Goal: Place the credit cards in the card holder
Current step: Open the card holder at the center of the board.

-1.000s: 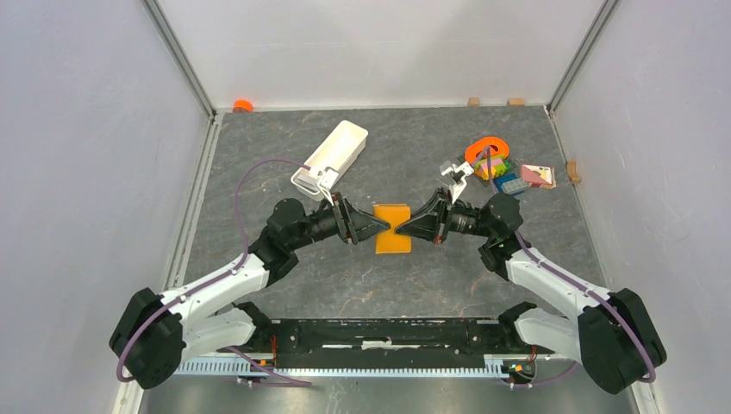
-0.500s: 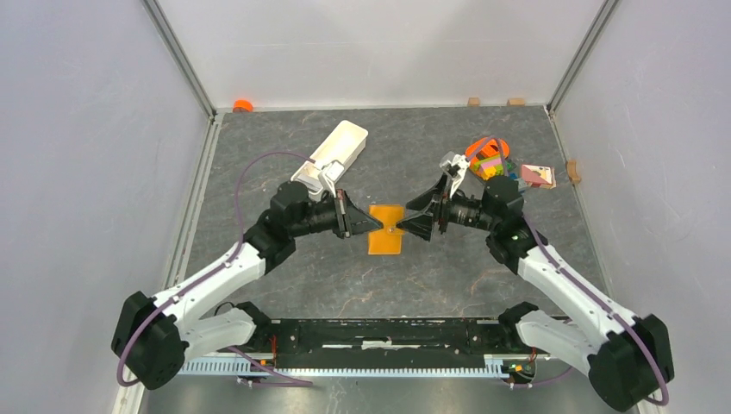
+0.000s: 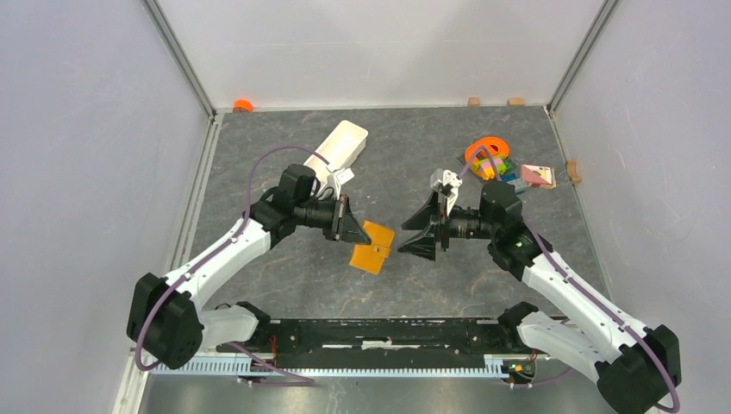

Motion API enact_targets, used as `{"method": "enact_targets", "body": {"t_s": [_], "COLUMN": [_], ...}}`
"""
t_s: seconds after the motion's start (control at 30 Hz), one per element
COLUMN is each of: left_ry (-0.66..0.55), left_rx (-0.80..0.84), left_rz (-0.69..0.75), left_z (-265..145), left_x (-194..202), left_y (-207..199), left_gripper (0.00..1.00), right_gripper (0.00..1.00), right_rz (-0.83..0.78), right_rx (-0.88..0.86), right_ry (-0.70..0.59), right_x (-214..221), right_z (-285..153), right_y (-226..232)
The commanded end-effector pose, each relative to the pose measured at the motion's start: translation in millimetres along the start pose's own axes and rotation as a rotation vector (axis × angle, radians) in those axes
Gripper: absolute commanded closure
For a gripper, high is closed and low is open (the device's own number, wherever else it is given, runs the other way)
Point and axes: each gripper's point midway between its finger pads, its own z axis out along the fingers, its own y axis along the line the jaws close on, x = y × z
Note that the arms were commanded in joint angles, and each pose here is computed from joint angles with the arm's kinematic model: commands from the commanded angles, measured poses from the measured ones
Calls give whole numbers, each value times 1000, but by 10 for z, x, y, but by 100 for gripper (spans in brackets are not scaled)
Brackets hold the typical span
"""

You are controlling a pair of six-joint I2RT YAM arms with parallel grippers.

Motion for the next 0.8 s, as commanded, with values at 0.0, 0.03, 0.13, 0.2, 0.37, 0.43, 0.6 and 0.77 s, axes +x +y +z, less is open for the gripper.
{"method": "enact_targets", "body": {"t_s": [0.0, 0.03, 0.13, 0.2, 0.37, 0.43, 0.6, 0.77], "left_ry": [53, 58, 77, 79, 90, 87, 90, 95], "left_rx": [117, 130, 176, 186, 226, 242, 282, 284], "left_rz": [56, 47, 27, 17, 30, 39, 35, 33], "left_z": [-38, -33, -18, -12, -31, -42, -46, -35], "left_x": [78, 91, 126, 131, 154, 160, 178, 186], "left_y": [-171, -180, -223, -230, -312, -347, -413, -416], "left_gripper": [98, 98, 98, 98, 98, 98, 98, 98], "right_gripper": [29, 31, 35, 36, 37, 37, 38, 40], "right_rz": [-10, -2, 12, 7, -13, -11, 9, 8], "right_rx": [-137, -147, -184, -193, -188, -171, -182, -230], "right_ry": [42, 55, 94, 109, 122, 142, 185, 209], "right_x": [144, 201, 315, 327, 314, 354, 486, 541], "right_z": [49, 72, 149, 197, 269, 293, 344, 404], "right_y": [237, 250, 314, 342, 321, 261, 234, 353]}}
